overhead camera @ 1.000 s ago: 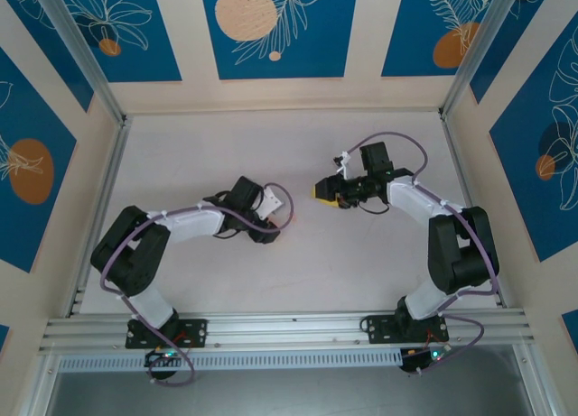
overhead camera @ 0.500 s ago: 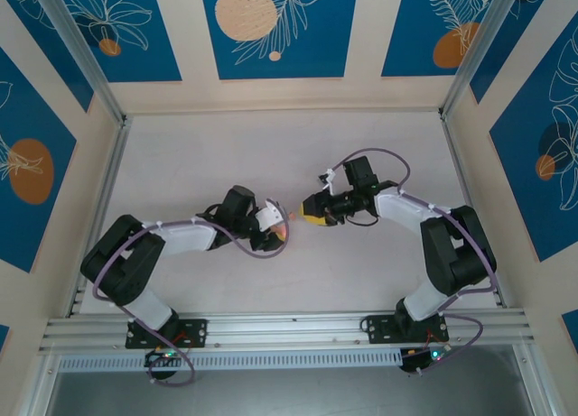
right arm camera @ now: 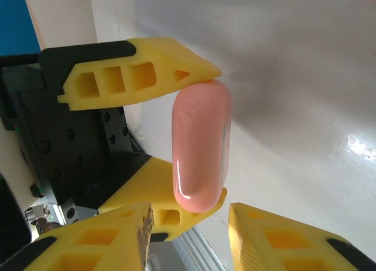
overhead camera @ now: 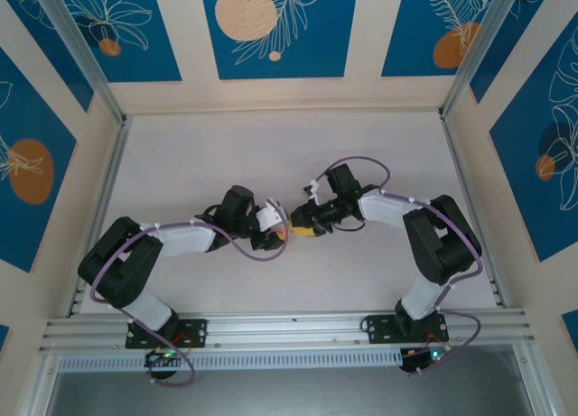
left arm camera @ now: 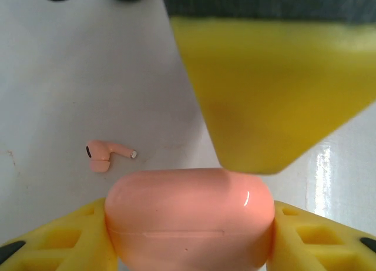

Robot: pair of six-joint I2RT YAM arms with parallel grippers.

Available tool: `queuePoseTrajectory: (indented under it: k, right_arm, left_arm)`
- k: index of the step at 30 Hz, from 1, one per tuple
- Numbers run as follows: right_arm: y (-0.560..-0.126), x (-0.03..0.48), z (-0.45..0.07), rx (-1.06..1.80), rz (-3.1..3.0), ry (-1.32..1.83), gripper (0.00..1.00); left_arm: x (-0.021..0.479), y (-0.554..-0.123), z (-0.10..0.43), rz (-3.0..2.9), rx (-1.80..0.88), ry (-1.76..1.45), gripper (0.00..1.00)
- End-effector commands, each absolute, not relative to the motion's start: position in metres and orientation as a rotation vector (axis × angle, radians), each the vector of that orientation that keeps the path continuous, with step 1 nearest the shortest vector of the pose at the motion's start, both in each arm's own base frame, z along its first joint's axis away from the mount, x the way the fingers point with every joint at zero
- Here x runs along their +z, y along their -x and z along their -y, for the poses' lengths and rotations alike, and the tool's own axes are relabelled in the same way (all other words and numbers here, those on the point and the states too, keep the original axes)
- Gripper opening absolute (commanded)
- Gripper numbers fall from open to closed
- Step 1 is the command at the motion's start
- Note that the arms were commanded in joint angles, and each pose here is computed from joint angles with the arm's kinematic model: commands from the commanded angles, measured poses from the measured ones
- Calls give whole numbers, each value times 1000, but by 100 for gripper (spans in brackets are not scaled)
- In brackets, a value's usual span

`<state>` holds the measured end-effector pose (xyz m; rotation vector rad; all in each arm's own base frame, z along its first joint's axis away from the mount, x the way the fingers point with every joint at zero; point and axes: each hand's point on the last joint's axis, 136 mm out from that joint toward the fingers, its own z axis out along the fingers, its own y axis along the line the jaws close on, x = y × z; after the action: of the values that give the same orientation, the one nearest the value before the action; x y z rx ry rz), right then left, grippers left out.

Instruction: Insert wireless bluetooth earbuds into charging case

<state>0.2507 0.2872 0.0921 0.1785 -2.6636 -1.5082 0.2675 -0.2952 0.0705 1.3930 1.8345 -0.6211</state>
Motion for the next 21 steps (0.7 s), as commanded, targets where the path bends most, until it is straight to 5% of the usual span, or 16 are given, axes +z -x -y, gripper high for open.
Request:
queuePoseTrajectory:
  k: [1,21]
  right_arm:
    - [-249,101,-298,-1546,2601,-212,38]
    - [-247,95,-308,-1523,2588,-240,38]
  left_arm:
    - [86,-262,303,-1755,-642,-1418,48]
    - [103,-260,303,-1722,-638,-1399,47]
